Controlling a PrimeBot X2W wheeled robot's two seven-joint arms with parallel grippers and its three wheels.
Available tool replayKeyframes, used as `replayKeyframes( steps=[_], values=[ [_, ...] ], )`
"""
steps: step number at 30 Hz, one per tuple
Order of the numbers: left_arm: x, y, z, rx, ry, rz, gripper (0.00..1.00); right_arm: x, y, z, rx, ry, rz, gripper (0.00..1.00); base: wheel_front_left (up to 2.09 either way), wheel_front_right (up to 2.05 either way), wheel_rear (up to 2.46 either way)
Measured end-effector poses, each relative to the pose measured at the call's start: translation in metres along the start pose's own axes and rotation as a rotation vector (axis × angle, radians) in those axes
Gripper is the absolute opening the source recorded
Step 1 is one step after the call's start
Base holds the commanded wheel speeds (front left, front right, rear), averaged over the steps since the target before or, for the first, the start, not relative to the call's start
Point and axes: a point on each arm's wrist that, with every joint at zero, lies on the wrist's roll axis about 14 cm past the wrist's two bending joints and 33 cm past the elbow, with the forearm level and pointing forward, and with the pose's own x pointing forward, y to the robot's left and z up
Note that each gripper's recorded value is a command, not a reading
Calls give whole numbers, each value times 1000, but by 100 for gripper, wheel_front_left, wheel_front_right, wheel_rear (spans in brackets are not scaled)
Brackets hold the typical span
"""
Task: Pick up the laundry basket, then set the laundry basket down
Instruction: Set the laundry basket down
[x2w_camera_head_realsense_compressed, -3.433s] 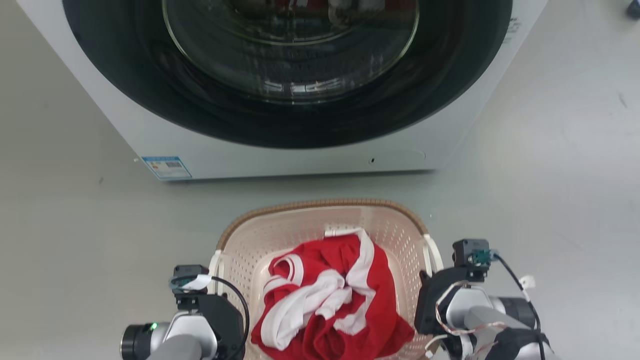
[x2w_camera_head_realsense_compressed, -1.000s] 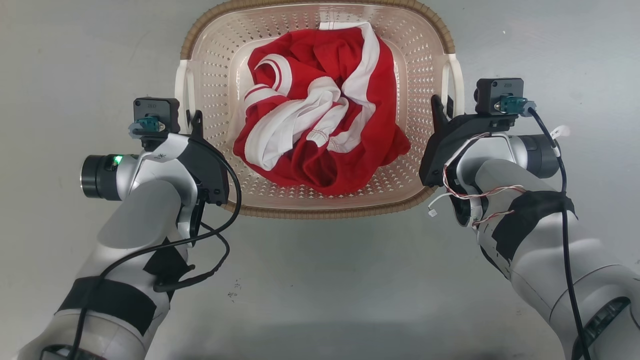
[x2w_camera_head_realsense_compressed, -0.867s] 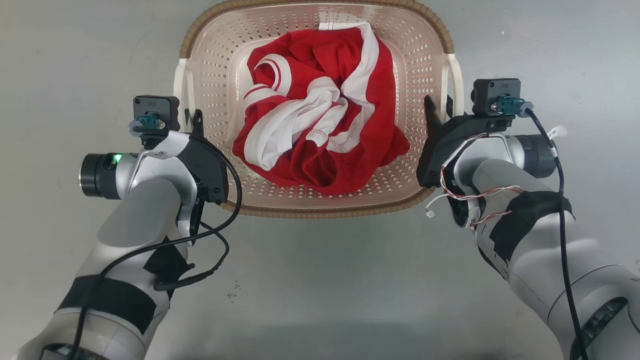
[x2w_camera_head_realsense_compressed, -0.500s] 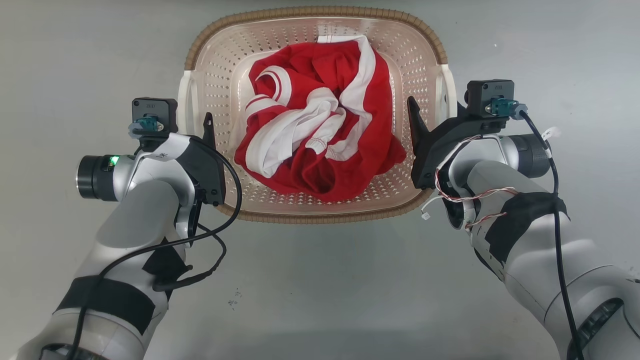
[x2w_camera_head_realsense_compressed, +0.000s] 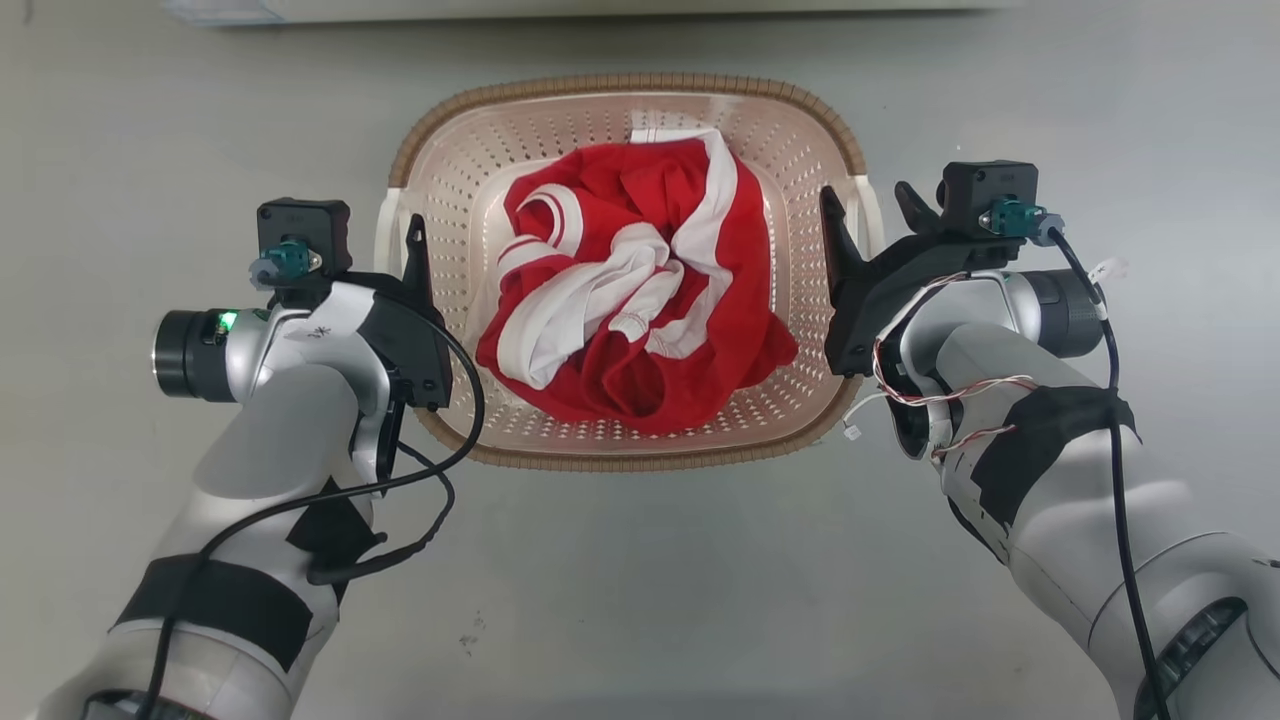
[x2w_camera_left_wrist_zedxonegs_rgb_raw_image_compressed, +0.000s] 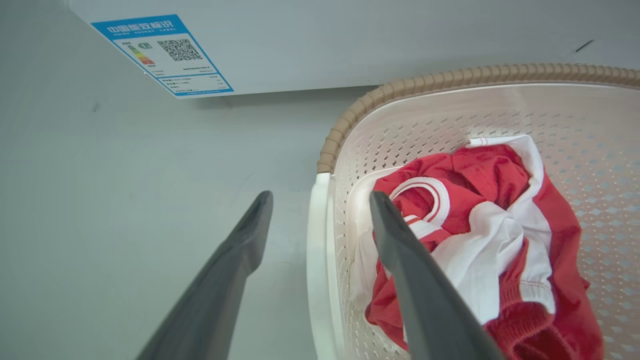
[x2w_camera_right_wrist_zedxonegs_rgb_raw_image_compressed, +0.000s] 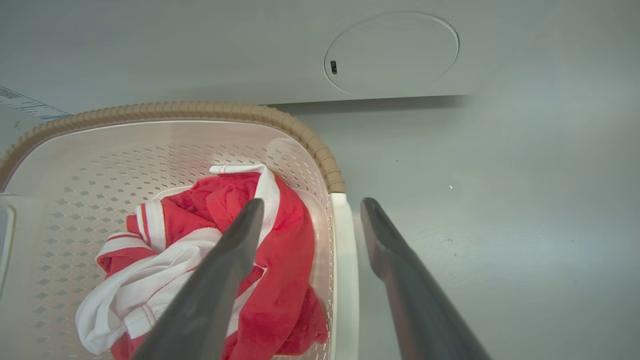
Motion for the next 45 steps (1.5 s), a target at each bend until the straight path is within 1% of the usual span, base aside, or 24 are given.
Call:
replayKeyframes(
  steps=[4,12,20,26,27,35,45],
  values=[
    [-9,-6,11,-24,-41,-10,100,-9,2,15,-5,-41,-2,100,0,0,0],
    [-38,-10,19,-59,-85,-8,100,-37,3,33,9,-95,-18,100,0,0,0],
    [-71,-17,28,-94,-130,-19,100,-71,7,46,18,-140,-33,100,0,0,0],
    [-98,-22,37,-125,-180,-31,100,-98,16,55,41,-180,-27,100,0,0,0],
    [-107,-25,40,-132,-198,-38,100,-107,19,57,39,-192,-24,100,0,0,0],
    [-146,-30,46,-124,-273,-57,100,-143,28,56,68,-234,-23,100,0,0,0],
    [-193,-33,47,-94,-372,-78,100,-186,37,49,78,-290,-20,100,0,0,0]
  ],
)
